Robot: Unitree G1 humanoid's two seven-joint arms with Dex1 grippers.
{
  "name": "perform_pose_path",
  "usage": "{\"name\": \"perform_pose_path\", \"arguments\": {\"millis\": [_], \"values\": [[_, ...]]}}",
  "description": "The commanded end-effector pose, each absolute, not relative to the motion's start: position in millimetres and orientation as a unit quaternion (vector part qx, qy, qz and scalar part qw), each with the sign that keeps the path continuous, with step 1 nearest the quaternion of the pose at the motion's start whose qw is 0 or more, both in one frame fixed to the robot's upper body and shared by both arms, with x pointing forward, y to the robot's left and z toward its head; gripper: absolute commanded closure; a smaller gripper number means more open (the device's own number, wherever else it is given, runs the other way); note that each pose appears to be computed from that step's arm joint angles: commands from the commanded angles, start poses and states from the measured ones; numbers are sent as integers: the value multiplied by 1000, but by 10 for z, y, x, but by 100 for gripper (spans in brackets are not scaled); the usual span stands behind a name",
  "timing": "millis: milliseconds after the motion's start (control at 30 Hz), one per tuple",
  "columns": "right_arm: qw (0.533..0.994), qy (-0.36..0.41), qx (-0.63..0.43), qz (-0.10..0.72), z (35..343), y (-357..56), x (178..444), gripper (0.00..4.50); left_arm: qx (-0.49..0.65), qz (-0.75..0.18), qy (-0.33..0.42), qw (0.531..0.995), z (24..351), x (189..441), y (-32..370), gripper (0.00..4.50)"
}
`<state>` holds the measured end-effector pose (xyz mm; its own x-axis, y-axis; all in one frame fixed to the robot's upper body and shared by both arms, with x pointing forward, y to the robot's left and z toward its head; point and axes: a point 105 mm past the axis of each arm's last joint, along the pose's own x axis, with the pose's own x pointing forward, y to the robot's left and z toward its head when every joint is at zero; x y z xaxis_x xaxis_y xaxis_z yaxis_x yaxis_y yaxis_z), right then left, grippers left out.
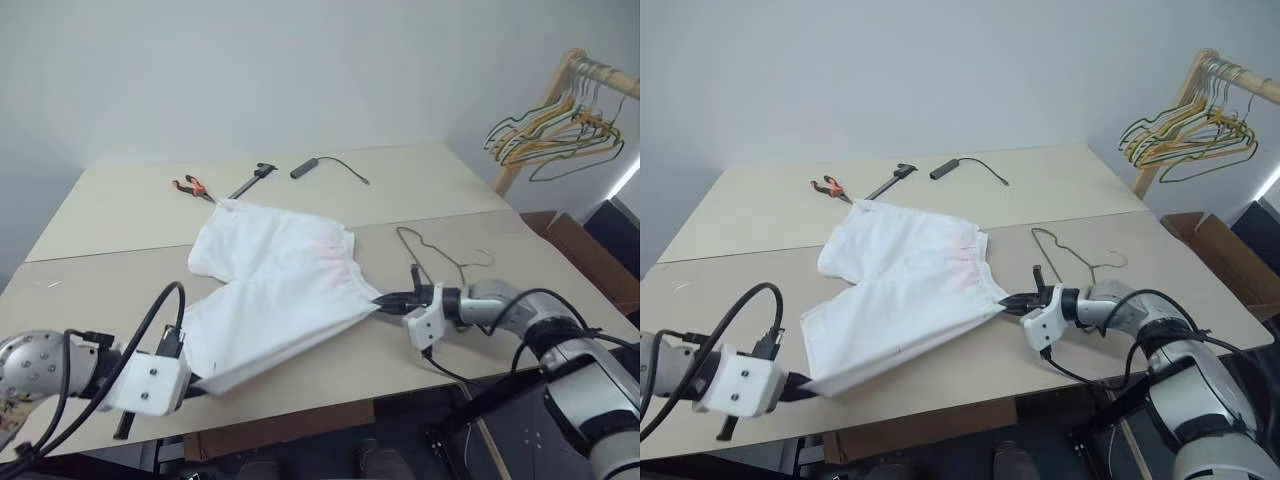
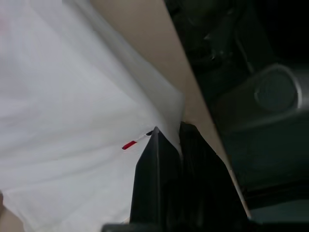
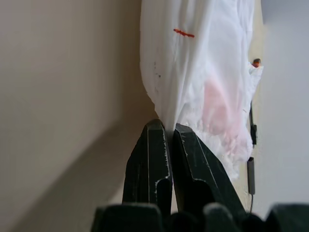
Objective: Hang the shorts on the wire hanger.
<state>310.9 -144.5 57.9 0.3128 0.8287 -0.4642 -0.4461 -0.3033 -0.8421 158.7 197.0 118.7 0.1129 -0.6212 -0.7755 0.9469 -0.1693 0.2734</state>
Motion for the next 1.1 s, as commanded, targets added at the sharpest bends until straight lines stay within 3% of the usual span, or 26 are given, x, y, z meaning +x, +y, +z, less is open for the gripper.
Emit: {"name": "perform_pose_path", "arguments": {"millis": [33,333,467,600,633,700,867,1000,1100], "values": [[582,-151,-582,547,668,-1633,3029,450,417,-649,209,600,1197,1447,1972,447],[610,-134,-555,550,635,-1554,2728,450,401,-672,242,574,1093,1169,2079,447],[629,-118,-542,545,691,-1568,2703,328,402,-668,246,576,1021,1180,2154,352],[647,-34,-503,572,763,-1756,2511,184,411,-647,234,598,1051,1264,2299,224],[653,-15,-490,577,791,-1795,2462,152,413,-643,231,603,1073,1287,2333,223],[706,29,-436,557,949,-1921,2459,152,420,-622,218,624,1168,1403,2431,223],[840,105,-364,388,1221,-2325,2867,152,407,-565,115,708,1546,1872,2326,223],[887,201,-337,245,1099,-2628,3127,152,325,-524,6,787,1883,2225,1968,223],[884,294,-326,159,887,-2794,3188,152,262,-524,-38,810,2039,2341,1700,223]]}}
